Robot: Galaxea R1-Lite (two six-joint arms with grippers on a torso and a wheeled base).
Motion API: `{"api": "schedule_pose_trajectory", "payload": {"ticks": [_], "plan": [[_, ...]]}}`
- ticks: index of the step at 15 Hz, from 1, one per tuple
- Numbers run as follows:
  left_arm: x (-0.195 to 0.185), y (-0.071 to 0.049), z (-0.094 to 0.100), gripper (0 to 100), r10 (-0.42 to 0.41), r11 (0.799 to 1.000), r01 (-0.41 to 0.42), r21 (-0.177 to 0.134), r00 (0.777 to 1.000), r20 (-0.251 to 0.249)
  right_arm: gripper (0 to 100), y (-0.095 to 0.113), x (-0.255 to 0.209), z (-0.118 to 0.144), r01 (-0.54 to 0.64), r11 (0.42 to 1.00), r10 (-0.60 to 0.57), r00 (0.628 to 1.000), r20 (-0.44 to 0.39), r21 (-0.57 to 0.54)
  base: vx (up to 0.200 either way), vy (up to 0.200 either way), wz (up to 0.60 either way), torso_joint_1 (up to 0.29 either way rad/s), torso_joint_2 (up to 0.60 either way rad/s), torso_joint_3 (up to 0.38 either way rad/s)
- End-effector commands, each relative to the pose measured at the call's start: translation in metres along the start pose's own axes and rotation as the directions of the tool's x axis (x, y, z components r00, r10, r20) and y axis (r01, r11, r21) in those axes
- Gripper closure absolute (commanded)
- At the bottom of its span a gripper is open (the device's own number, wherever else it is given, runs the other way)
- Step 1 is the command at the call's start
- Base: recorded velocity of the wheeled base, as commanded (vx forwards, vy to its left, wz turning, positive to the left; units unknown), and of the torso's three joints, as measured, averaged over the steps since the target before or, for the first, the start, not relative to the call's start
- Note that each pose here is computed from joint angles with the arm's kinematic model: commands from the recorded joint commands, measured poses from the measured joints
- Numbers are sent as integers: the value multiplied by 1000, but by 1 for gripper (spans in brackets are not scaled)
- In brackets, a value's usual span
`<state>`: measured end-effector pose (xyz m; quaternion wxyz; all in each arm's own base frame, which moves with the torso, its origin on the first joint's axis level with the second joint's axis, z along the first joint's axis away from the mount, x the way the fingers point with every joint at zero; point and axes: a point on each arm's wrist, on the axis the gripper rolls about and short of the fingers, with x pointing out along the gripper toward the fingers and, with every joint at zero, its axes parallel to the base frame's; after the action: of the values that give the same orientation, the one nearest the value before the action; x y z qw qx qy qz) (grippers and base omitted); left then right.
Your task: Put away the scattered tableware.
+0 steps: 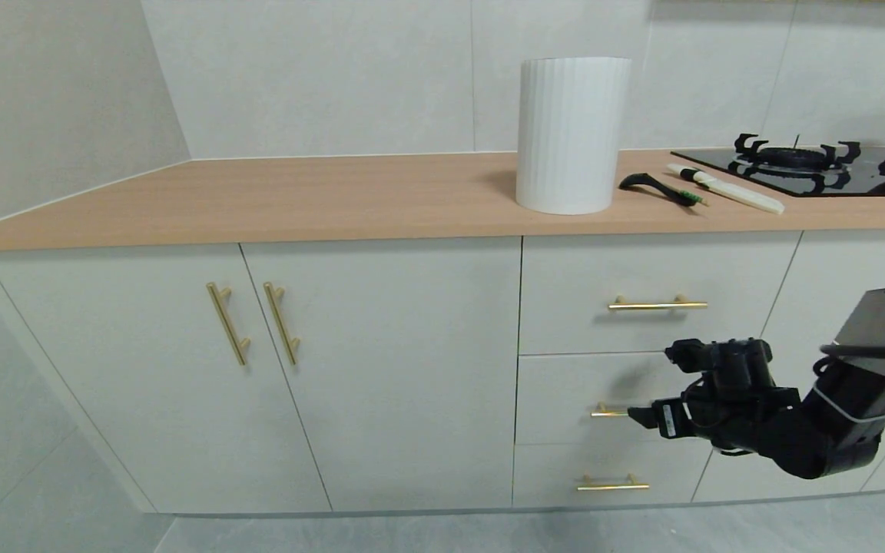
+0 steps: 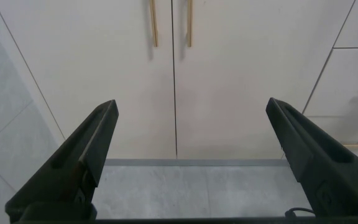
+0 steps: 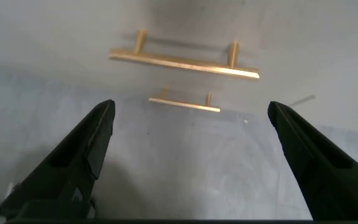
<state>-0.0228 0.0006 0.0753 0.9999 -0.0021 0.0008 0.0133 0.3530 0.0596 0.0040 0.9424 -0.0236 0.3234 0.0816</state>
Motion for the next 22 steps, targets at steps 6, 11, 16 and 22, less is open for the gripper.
{"api": "schedule_pose_trajectory", "payload": {"ticks": [6, 11, 16, 22], "plan": [[0, 0, 0, 0, 1, 1000, -1, 0, 1000, 0, 0, -3, 52, -26, 84, 995, -86, 995, 52, 48, 0, 0, 0, 0, 0, 0], [0, 0, 0, 0, 1, 1000, -1, 0, 1000, 0, 0, -8, 67, -25, 133, 988, -138, 988, 69, 76, 0, 0, 0, 0, 0, 0], [0, 0, 0, 0, 1, 1000, -1, 0, 1000, 0, 0, -9, 73, -28, 151, 985, -159, 982, 102, 82, 0, 0, 0, 0, 0, 0], [0, 0, 0, 0, 1, 1000, -1, 0, 1000, 0, 0, -8, 68, -35, 149, 987, -153, 986, 64, 67, 0, 0, 0, 0, 0, 0]]}}
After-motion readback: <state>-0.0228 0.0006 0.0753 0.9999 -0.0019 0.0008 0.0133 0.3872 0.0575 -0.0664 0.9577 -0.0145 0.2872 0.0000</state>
